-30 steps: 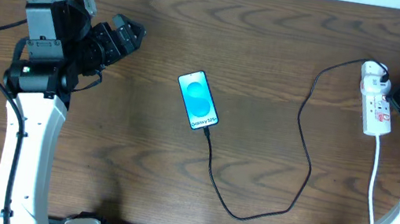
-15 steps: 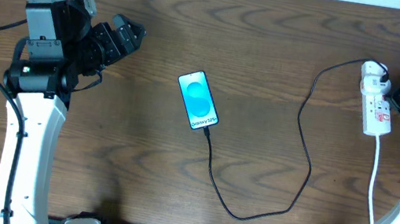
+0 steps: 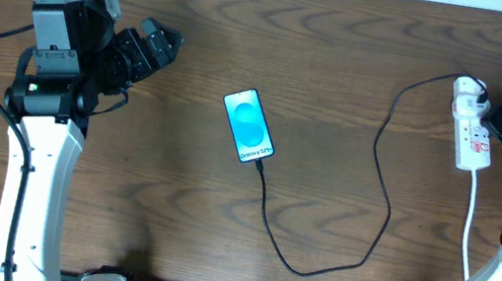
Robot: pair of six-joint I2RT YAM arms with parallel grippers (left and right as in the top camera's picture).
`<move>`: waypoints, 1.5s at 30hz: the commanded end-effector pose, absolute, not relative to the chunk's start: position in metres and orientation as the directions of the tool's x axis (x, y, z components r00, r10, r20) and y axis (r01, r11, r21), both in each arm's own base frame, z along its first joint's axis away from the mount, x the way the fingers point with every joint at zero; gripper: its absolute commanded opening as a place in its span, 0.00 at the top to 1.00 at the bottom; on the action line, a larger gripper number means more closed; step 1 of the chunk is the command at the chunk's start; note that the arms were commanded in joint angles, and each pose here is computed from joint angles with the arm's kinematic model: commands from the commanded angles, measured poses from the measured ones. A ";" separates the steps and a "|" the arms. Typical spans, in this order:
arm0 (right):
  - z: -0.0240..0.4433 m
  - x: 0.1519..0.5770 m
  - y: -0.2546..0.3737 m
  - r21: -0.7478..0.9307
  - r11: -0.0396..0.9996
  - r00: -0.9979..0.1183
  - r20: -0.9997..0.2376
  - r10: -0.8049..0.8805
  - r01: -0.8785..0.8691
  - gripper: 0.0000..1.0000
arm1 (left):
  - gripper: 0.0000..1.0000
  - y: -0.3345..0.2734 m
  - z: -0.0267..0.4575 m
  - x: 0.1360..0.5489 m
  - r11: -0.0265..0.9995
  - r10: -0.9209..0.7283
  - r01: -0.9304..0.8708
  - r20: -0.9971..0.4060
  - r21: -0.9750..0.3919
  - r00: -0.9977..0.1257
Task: Plug charger to phone and switch on socket
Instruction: 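Position the right gripper tip over the orange switch beside the plug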
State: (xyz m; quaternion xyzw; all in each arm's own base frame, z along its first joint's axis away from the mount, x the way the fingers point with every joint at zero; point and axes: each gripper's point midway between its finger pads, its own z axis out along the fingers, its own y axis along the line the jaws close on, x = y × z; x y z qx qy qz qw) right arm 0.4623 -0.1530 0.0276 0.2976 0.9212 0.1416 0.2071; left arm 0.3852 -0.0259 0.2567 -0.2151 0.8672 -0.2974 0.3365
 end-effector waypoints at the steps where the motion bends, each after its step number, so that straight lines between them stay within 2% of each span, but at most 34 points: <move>1: 0.014 0.463 -0.099 0.443 0.800 -0.815 -0.222 0.535 0.405 0.99 | 0.02 -0.023 0.258 0.386 0.735 -0.575 -0.176 -0.463 -0.655 -0.675; 12: 0.013 0.459 -0.079 0.467 0.772 -0.819 -0.158 0.552 0.431 0.99 | 0.02 -0.023 0.258 0.386 0.735 -0.575 -0.176 -0.463 -0.655 -0.675; 18: 0.015 0.465 -0.082 0.480 0.739 -0.782 -0.157 0.603 0.473 0.99 | 0.02 -0.023 0.258 0.386 0.735 -0.575 -0.177 -0.463 -0.655 -0.675; 22: 0.018 0.471 -0.088 0.510 0.690 -0.739 -0.146 0.658 0.514 0.99 | 0.02 -0.023 0.258 0.386 0.735 -0.575 -0.176 -0.463 -0.655 -0.675; 30: 0.031 0.475 -0.103 0.621 0.520 -0.635 -0.047 0.771 0.586 0.99 | 0.02 -0.023 0.258 0.386 0.735 -0.575 -0.176 -0.463 -0.655 -0.674; 32: 0.031 0.473 -0.109 0.625 0.508 -0.625 -0.042 0.780 0.592 0.99 | 0.02 -0.023 0.258 0.386 0.735 -0.574 -0.176 -0.463 -0.655 -0.675; 38: 0.042 0.470 -0.130 0.642 0.482 -0.591 -0.056 0.805 0.596 0.99 | 0.02 -0.023 0.258 0.386 0.735 -0.575 -0.176 -0.463 -0.655 -0.675; 45: 0.096 0.464 -0.168 0.682 0.474 -0.519 -0.159 0.840 0.558 0.99 | 0.02 -0.023 0.258 0.386 0.735 -0.575 -0.177 -0.463 -0.655 -0.675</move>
